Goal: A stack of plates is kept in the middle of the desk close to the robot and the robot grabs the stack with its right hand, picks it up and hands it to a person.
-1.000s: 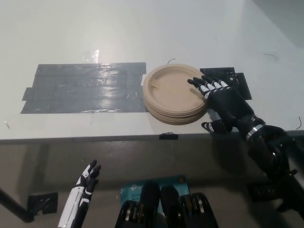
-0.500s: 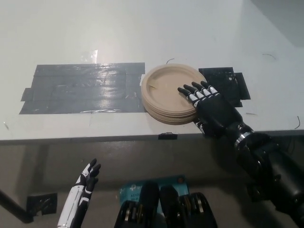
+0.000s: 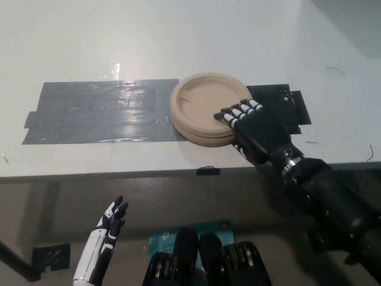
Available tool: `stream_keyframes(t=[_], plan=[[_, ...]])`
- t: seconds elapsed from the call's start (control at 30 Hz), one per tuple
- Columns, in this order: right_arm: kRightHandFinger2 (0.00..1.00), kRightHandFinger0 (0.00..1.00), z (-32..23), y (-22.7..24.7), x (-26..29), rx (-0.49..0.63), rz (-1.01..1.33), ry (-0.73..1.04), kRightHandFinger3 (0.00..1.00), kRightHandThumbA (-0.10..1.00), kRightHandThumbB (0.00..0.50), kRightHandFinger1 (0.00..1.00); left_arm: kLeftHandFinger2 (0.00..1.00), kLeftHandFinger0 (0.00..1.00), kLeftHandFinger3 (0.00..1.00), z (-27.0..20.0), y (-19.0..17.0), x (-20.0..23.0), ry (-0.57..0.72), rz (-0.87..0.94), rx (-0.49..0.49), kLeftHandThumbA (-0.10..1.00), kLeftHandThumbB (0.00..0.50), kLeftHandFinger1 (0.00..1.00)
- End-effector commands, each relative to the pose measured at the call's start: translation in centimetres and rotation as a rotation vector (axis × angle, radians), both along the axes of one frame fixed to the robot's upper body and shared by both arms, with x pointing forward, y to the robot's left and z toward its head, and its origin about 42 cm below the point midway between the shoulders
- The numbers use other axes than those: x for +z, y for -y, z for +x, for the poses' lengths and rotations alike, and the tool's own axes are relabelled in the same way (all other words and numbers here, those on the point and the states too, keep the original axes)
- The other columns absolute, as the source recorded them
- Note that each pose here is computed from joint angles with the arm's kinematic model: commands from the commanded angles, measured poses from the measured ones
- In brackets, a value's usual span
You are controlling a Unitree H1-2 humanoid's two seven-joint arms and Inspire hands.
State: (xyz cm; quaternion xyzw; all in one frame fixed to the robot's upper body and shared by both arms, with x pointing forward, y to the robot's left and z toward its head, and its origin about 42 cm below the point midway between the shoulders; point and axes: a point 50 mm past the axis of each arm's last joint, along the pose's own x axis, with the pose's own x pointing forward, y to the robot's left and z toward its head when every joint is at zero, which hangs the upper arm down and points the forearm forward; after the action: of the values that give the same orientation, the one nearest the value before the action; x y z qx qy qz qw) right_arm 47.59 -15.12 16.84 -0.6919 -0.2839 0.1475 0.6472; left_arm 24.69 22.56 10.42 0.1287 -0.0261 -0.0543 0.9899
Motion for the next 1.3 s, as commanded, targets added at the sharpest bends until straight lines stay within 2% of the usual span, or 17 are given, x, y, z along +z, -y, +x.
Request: stream_keyframes(t=[0.0, 0.1, 0.2, 0.27, 0.3, 0.43, 0.57, 0.67, 0.77, 0.8, 0.9, 0.97, 1.1, 1.13, 1.17, 1.23, 1.27], plan=[[0.32, 0.00, 1.5, 0.1, 1.1, 0.087, -0.071, 0.375, 0.42, -0.10, 0.364, 0.00, 1.00, 1.00, 1.00, 0.6, -0.4, 1.7, 0.080, 0.015, -0.007, 1.00, 0.004, 1.00], [0.19, 0.00, 1.4, 0.2, 1.3, 0.120, -0.035, 0.409, 0.38, -0.10, 0.362, 0.00, 1.00, 1.00, 1.00, 0.5, -0.4, 1.7, 0.071, 0.018, -0.008, 1.00, 0.014, 1.00], [0.24, 0.00, 1.1, 0.3, 1.6, 0.151, 0.018, 0.451, 0.35, -0.10, 0.377, 0.00, 1.00, 1.00, 1.00, 0.5, -0.5, 1.6, 0.072, 0.012, -0.010, 1.00, 0.014, 1.00], [0.16, 0.00, 1.0, 0.5, 2.1, 0.161, 0.048, 0.472, 0.24, -0.10, 0.355, 0.00, 1.00, 1.00, 1.00, 0.4, -0.5, 1.7, 0.070, 0.012, -0.009, 1.00, 0.011, 1.00], [0.03, 0.00, 0.9, 0.6, 2.6, 0.176, 0.083, 0.490, 0.15, -0.10, 0.343, 0.04, 1.00, 1.00, 1.00, 0.4, -0.5, 1.7, 0.072, 0.014, -0.007, 1.00, 0.011, 1.00], [0.00, 0.00, 0.8, 0.7, 3.7, 0.201, 0.154, 0.538, 0.02, -0.10, 0.330, 0.00, 1.00, 1.00, 1.00, 0.5, -0.6, 1.6, 0.075, 0.015, -0.007, 1.00, 0.013, 1.00], [0.00, 0.00, 0.6, 1.0, 5.6, 0.208, 0.204, 0.582, 0.02, -0.10, 0.307, 0.00, 1.00, 1.00, 1.00, 0.5, -0.6, 1.7, 0.074, 0.017, -0.001, 1.00, 0.006, 1.00], [0.00, 0.00, -0.8, 1.8, 9.7, 0.242, 0.282, 0.659, 0.10, -0.10, 0.275, 0.00, 1.00, 1.00, 1.00, 0.6, -0.6, 1.7, 0.069, 0.014, 0.001, 1.00, 0.000, 1.00], [0.00, 0.00, -1.7, 2.2, 10.7, 0.252, 0.297, 0.680, 0.28, -0.10, 0.287, 0.00, 1.00, 1.00, 1.00, 0.5, -0.6, 1.7, 0.072, 0.020, 0.000, 1.00, 0.000, 1.00], [0.00, 0.00, -2.2, 2.4, 11.2, 0.254, 0.304, 0.685, 0.40, -0.10, 0.291, 0.00, 1.00, 1.00, 1.00, 0.5, -0.6, 1.7, 0.071, 0.018, 0.000, 1.00, 0.000, 1.00], [0.01, 0.00, -2.9, 2.6, 12.3, 0.265, 0.312, 0.720, 0.54, -0.10, 0.324, 0.00, 1.00, 1.00, 1.00, 0.7, -0.7, 1.9, 0.074, 0.021, 0.001, 1.00, 0.000, 1.00], [0.00, 0.00, -3.3, 2.6, 12.8, 0.272, 0.322, 0.721, 0.61, -0.10, 0.315, 0.00, 1.00, 1.00, 1.00, 0.7, -0.7, 1.9, 0.077, 0.023, 0.000, 1.00, 0.000, 1.00], [0.05, 0.00, -3.5, 2.4, 13.0, 0.285, 0.323, 0.728, 0.63, -0.10, 0.321, 0.00, 1.00, 1.00, 1.00, 0.8, -0.7, 1.9, 0.080, 0.023, 0.002, 1.00, 0.000, 1.00], [0.07, 0.00, -3.4, 2.3, 12.9, 0.289, 0.326, 0.720, 0.64, -0.10, 0.317, 0.00, 1.00, 1.00, 1.00, 0.8, -0.7, 1.9, 0.082, 0.023, 0.000, 1.00, 0.000, 1.00], [0.18, 0.00, -3.4, 2.2, 12.9, 0.292, 0.324, 0.715, 0.65, -0.10, 0.319, 0.00, 1.00, 1.00, 1.00, 0.9, -0.7, 2.0, 0.085, 0.023, -0.001, 1.00, 0.000, 1.00], [0.23, 0.00, -3.2, 1.9, 12.8, 0.298, 0.319, 0.703, 0.65, -0.10, 0.336, 0.00, 1.00, 1.00, 1.00, 1.0, -0.7, 2.1, 0.084, 0.023, -0.001, 1.00, 0.000, 1.00], [0.18, 0.00, -3.0, 1.7, 12.7, 0.304, 0.312, 0.693, 0.62, -0.10, 0.343, 0.00, 1.00, 1.00, 1.00, 0.9, -0.7, 2.1, 0.083, 0.024, 0.000, 1.00, 0.000, 1.00]])
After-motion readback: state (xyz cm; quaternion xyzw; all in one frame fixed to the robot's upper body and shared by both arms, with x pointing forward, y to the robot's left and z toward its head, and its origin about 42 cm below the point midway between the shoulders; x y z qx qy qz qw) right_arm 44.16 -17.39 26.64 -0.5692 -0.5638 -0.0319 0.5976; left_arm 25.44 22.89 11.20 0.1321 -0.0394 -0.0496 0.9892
